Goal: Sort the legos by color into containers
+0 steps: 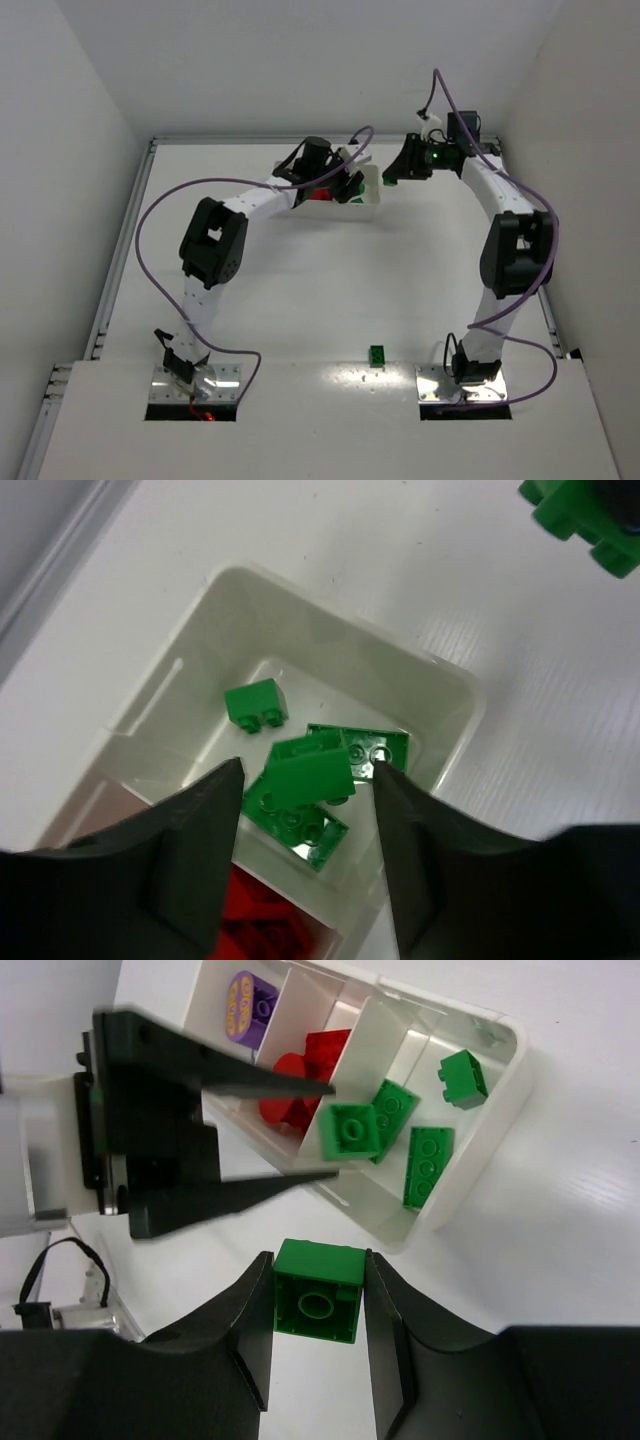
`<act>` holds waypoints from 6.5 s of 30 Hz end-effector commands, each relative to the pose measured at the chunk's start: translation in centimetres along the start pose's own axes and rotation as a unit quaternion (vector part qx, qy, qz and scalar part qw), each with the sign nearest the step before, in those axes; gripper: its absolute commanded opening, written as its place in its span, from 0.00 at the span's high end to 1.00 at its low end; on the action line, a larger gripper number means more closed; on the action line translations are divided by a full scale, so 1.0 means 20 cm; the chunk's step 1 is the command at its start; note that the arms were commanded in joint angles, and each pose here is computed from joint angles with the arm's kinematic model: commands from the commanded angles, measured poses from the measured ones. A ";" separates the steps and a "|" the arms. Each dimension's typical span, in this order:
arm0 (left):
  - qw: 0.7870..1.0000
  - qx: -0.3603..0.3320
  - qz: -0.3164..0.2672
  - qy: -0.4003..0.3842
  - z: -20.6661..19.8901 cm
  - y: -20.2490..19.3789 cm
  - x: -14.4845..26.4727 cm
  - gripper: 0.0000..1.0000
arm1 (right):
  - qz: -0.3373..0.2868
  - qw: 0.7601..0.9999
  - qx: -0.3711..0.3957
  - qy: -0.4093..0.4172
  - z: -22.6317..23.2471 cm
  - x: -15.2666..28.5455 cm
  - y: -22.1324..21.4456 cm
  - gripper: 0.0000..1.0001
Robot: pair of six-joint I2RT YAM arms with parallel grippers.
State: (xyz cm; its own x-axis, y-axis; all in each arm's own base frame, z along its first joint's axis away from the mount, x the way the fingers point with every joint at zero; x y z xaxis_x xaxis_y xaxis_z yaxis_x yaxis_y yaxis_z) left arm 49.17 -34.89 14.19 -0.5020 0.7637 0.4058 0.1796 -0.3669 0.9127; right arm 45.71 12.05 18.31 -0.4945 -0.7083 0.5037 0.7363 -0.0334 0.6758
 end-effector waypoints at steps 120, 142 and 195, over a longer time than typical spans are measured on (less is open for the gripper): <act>0.926 -0.101 0.046 -0.361 -1.98 -0.64 0.57 0.12 | -0.095 0.972 0.024 -0.214 -0.21 0.74 -0.41 0.34; 0.961 -0.052 -0.035 -0.268 -1.64 -0.22 0.64 0.86 | -0.061 0.982 0.033 -0.178 -0.18 0.68 -0.52 0.35; 0.952 0.209 -0.097 0.199 0.34 0.57 0.50 0.00 | -0.070 0.986 0.065 -0.135 -0.19 0.26 -0.01 0.31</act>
State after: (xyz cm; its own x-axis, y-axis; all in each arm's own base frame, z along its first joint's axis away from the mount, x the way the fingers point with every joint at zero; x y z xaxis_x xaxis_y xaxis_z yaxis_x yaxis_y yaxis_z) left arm 52.00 -31.35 18.27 -0.6885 0.5740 0.4432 0.4839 -0.0917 0.8703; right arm 42.78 4.99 15.87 -0.6550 -0.4949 0.5710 0.6749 -0.0435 0.7366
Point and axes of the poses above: each gripper's point midway between its finger pads, its own x axis back along the fingers, its own z axis along the line the jaws close on, y = z × x, the point moved 2 cm from there along x, back along the fingers, and after that the axes turned 5 degrees about x, right-handed, at the moved point
